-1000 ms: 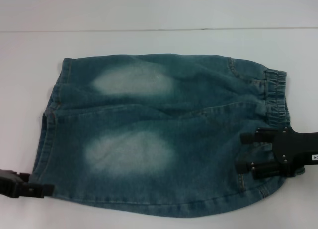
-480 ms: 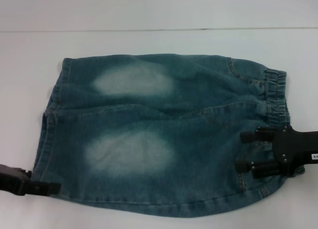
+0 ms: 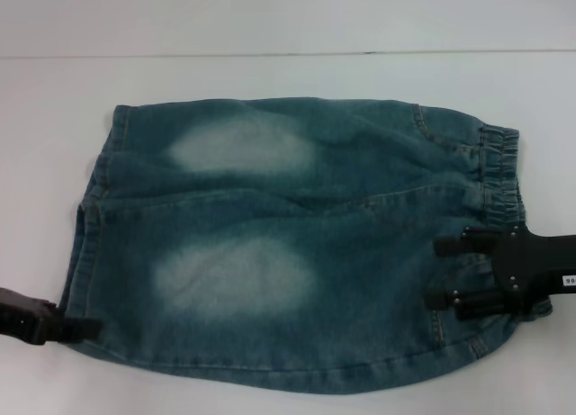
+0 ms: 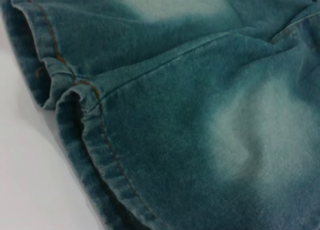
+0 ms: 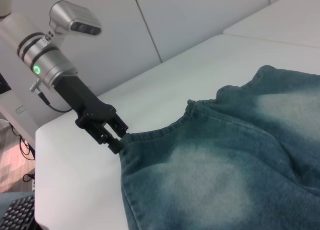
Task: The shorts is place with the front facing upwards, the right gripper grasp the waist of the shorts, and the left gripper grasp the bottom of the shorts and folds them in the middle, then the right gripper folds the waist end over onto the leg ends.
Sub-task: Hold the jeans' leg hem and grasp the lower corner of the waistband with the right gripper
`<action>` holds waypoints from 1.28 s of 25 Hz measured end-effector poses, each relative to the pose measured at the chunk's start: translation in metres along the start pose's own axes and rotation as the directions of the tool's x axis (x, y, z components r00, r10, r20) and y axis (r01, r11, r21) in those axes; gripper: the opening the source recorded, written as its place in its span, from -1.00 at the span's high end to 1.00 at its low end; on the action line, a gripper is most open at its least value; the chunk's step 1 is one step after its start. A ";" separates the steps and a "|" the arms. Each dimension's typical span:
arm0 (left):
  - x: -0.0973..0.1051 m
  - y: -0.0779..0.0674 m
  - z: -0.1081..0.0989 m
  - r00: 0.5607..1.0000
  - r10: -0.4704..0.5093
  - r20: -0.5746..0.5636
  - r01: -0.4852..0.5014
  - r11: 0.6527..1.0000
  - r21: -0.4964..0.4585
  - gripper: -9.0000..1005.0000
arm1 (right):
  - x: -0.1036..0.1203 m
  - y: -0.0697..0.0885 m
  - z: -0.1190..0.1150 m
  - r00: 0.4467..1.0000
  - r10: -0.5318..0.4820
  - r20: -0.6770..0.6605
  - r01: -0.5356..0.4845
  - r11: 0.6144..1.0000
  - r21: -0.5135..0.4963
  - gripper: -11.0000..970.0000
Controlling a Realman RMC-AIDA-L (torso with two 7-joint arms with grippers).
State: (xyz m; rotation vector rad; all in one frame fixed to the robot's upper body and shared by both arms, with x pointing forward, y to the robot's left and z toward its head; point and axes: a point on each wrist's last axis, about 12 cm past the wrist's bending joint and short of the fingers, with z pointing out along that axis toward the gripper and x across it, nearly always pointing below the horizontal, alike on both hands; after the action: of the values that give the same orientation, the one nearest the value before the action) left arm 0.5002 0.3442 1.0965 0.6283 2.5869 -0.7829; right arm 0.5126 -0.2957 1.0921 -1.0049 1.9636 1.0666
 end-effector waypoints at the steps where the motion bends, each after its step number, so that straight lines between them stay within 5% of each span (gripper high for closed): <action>1: 0.000 0.001 0.000 1.000 -0.003 0.002 0.003 1.000 -0.002 -0.43 | 0.000 0.000 0.000 1.000 0.000 0.000 0.000 1.000 0.000 -0.95; 8: -0.001 0.003 0.002 1.000 -0.018 0.014 0.018 1.000 0.015 0.21 | -0.003 0.000 -0.002 1.000 0.004 -0.002 -0.004 1.000 0.000 -0.95; 13: -0.003 -0.002 0.001 0.999 -0.016 0.036 0.014 0.999 0.049 0.80 | -0.014 0.003 -0.019 0.992 0.125 0.027 -0.124 0.992 -0.030 -0.95; 19: -0.009 -0.004 0.001 0.998 -0.003 0.060 -0.002 0.997 0.071 0.96 | -0.017 -0.001 -0.073 0.949 0.285 0.133 -0.291 0.956 0.027 -0.95; 22: -0.012 -0.005 0.003 0.998 0.002 0.062 -0.006 0.997 0.076 0.96 | -0.013 -0.007 -0.095 0.888 0.424 0.181 -0.443 0.892 0.086 -0.95; 26: -0.016 -0.007 0.005 0.998 0.016 0.059 -0.020 0.996 0.083 0.96 | -0.005 -0.009 -0.105 0.824 0.552 0.128 -0.566 0.811 0.147 -0.95; 32: -0.019 -0.007 0.006 0.998 0.018 0.058 -0.022 0.996 0.085 0.96 | 0.013 -0.006 -0.108 0.771 0.635 0.056 -0.631 0.747 0.209 -0.95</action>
State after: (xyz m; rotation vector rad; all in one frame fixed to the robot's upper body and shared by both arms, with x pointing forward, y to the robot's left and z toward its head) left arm 0.5136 0.3298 1.1032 0.6463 2.5029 -0.8959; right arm 0.4910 -0.3967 1.1263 -0.2016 2.4510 1.1445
